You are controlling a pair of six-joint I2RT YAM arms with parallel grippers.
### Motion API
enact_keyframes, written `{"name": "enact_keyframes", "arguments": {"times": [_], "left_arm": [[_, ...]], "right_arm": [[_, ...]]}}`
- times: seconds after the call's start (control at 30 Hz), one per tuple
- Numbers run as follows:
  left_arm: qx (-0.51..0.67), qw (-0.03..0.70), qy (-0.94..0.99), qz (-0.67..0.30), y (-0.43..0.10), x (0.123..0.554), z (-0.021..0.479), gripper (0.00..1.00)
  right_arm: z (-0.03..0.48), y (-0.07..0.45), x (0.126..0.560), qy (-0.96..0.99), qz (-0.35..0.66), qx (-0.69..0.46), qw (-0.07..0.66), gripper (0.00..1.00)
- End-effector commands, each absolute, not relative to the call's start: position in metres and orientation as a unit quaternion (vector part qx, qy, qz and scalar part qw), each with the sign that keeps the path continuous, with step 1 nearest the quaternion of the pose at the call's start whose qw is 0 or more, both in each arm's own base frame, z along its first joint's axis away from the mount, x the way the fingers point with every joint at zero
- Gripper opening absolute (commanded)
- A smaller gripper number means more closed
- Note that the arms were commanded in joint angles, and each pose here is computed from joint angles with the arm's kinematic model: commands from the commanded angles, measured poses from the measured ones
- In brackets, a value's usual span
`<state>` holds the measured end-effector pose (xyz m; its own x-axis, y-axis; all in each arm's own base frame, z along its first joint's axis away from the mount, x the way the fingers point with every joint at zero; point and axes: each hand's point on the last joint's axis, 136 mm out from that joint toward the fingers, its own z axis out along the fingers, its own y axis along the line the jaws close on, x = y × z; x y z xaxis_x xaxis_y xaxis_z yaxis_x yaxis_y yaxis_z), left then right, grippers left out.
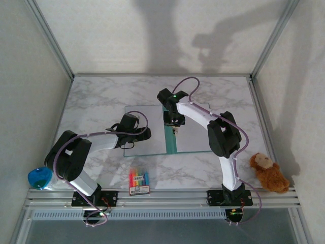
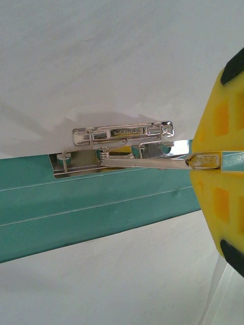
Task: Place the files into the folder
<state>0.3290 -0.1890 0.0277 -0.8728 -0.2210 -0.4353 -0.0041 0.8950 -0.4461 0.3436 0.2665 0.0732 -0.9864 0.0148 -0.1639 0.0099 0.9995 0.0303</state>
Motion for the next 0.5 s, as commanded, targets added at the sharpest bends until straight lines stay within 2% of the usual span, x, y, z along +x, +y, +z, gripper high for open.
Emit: {"name": "enact_keyframes", "arguments": {"times": [0.0,0.47], "left_arm": [[-0.071,0.177,0.966,-0.174,-0.172,0.295,-0.014,0.73],[-0.070,0.179,0.966,-0.175,-0.174,0.298,-0.011,0.73]], "right_arm": [[0.081,0.265,0.340,0.996,0.008,0.005,0.087,0.14],[0.068,0.257,0.326,0.998,-0.007,-0.003,0.068,0.13]]}}
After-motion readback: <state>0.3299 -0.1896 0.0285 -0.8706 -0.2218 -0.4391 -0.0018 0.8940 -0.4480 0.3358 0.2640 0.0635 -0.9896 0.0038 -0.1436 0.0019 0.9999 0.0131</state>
